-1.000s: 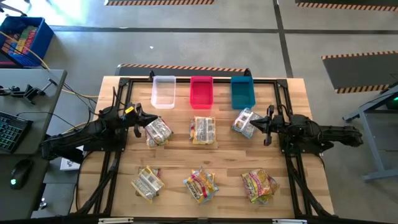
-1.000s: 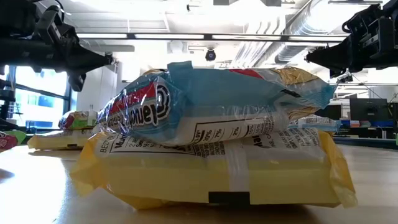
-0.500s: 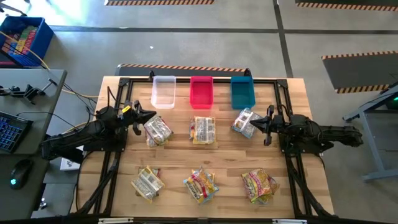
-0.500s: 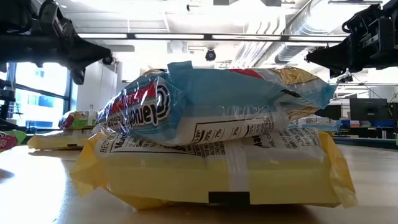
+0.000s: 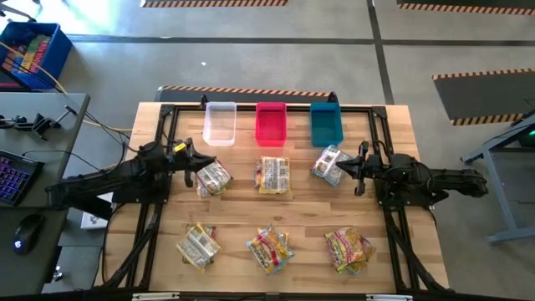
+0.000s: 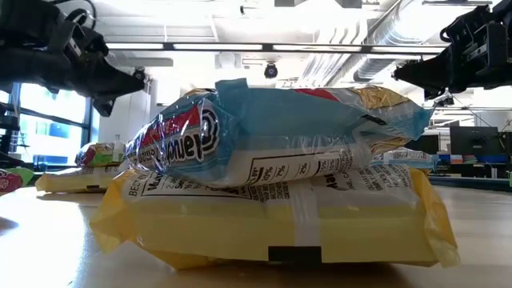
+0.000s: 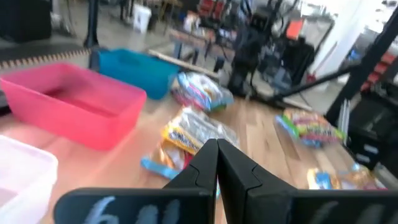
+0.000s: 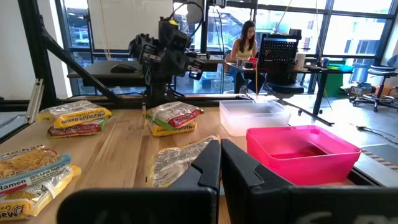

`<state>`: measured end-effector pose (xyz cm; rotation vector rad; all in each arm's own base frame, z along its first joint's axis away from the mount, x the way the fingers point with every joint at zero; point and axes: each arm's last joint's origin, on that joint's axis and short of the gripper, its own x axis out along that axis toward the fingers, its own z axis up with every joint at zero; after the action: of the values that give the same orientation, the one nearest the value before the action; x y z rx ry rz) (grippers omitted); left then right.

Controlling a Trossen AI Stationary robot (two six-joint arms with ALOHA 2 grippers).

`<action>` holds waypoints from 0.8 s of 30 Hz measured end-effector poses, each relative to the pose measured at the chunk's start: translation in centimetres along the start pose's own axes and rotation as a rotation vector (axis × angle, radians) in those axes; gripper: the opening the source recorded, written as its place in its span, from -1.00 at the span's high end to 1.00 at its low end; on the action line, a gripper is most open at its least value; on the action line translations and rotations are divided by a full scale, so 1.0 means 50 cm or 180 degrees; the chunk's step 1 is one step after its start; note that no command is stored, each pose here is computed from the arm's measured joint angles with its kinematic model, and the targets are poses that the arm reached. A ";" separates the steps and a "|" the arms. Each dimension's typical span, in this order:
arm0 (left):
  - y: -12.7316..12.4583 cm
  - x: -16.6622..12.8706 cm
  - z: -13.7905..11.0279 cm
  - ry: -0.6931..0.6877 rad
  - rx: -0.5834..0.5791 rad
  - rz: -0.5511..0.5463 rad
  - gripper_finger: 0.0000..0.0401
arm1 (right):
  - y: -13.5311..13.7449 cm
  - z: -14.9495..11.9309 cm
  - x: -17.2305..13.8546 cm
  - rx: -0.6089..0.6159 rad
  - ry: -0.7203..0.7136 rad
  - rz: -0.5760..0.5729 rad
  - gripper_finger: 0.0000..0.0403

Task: Sort Maruchan noodles
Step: Put the green noodle pack into the blue bin

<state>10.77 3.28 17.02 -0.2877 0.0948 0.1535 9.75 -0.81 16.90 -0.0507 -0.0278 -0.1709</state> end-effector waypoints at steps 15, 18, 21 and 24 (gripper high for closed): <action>-0.073 0.060 0.033 0.1456 0.0822 0.0536 0.52 | 0.000 0.000 0.000 0.0000 0.0001 0.0000 1.00; -0.095 0.072 0.045 0.1728 0.0947 0.0629 0.40 | 0.000 0.000 0.000 0.0000 0.0000 0.0001 1.00; -0.120 0.087 0.055 0.2008 0.1046 0.0654 0.31 | 0.000 0.000 0.000 0.0000 0.0000 0.0002 1.00; -0.145 0.101 0.056 0.2301 0.1100 0.0723 0.23 | 0.000 0.000 0.000 0.0000 0.0000 0.0002 1.00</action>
<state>17.13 -2.10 21.10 0.0267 0.8643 0.2492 9.75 -0.81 16.90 -0.0507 -0.0278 -0.1703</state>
